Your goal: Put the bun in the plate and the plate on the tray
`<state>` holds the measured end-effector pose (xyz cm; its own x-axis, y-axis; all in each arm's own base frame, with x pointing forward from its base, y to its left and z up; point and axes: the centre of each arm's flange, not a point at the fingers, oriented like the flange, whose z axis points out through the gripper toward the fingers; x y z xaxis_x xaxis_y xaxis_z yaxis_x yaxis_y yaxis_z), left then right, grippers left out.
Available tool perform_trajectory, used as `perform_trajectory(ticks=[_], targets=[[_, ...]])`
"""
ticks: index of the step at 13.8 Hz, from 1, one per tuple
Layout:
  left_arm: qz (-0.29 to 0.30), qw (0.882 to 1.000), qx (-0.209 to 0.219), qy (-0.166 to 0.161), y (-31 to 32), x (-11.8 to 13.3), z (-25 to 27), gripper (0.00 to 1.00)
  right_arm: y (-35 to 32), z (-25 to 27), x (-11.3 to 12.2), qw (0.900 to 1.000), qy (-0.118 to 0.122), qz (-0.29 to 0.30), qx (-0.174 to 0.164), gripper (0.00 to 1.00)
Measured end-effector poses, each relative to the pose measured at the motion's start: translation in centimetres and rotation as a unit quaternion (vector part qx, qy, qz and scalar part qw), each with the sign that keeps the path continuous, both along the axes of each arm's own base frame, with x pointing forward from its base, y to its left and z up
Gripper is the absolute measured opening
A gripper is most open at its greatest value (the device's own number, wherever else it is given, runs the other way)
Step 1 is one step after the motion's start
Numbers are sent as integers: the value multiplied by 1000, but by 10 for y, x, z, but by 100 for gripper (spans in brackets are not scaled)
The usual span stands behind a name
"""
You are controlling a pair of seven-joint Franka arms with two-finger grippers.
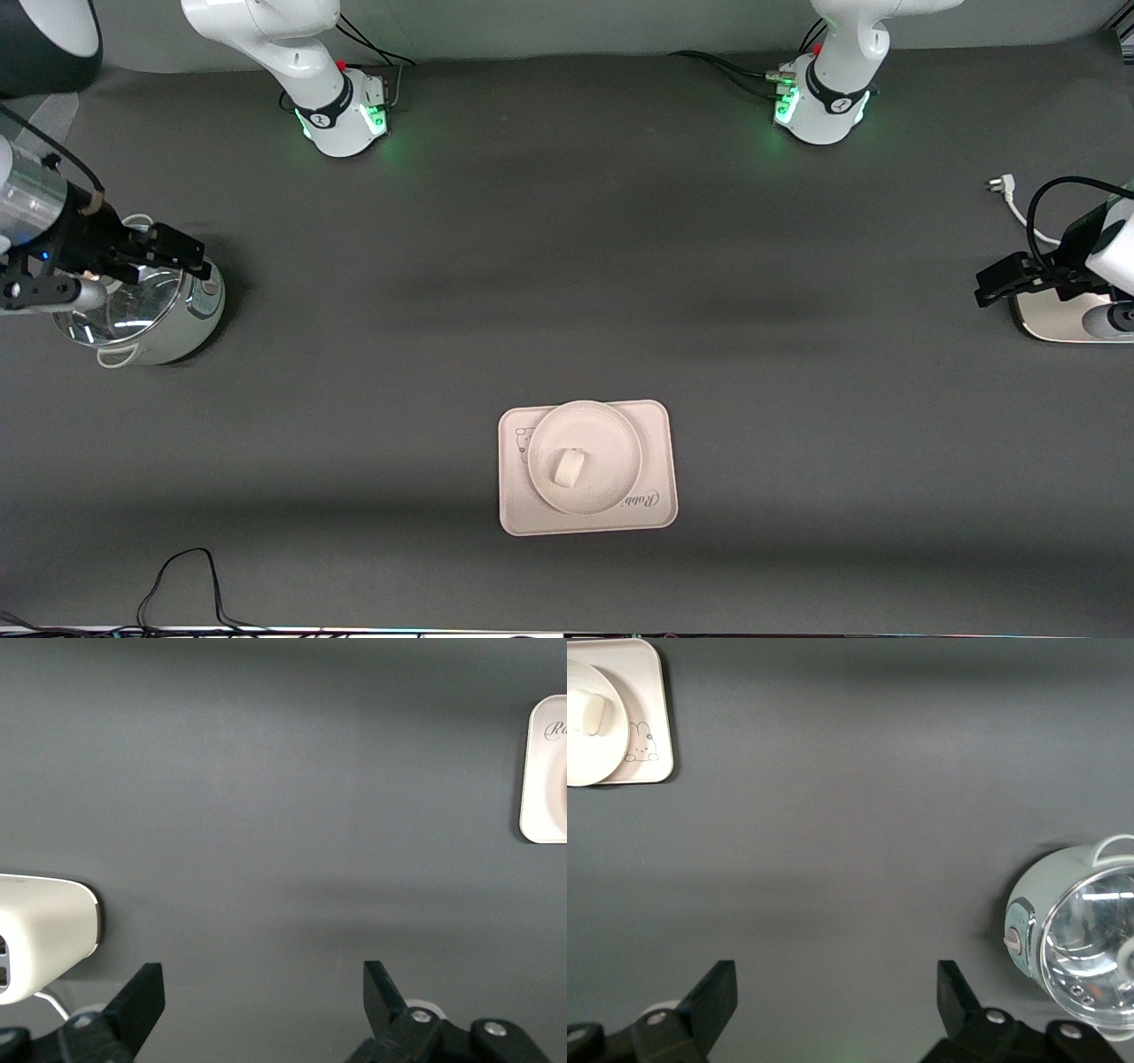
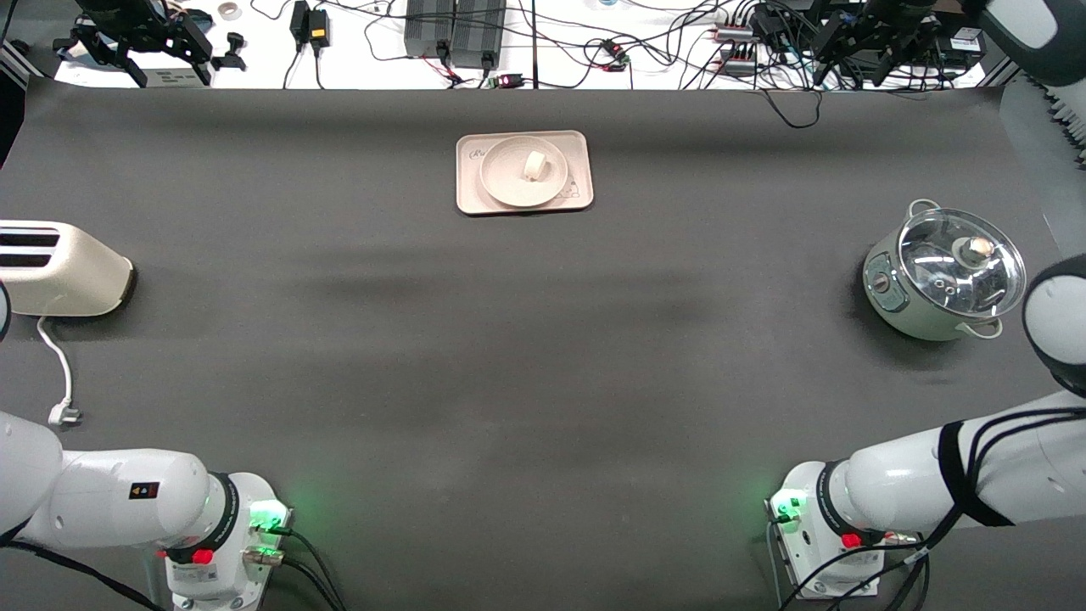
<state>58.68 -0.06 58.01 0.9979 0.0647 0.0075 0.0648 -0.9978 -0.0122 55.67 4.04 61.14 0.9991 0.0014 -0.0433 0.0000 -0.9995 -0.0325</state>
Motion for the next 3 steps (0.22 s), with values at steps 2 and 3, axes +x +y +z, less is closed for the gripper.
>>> perform_trajectory(ticks=[2, 3], targets=[[0, 1000, 0, 0, 0, 0, 0, 100, -1, 3, -8, 1000, -1, -1, -1, 100], [0, 1000, 0, 0, 0, 0, 0, 100, -1, 3, -10, 1000, 0, -1, -1, 100]])
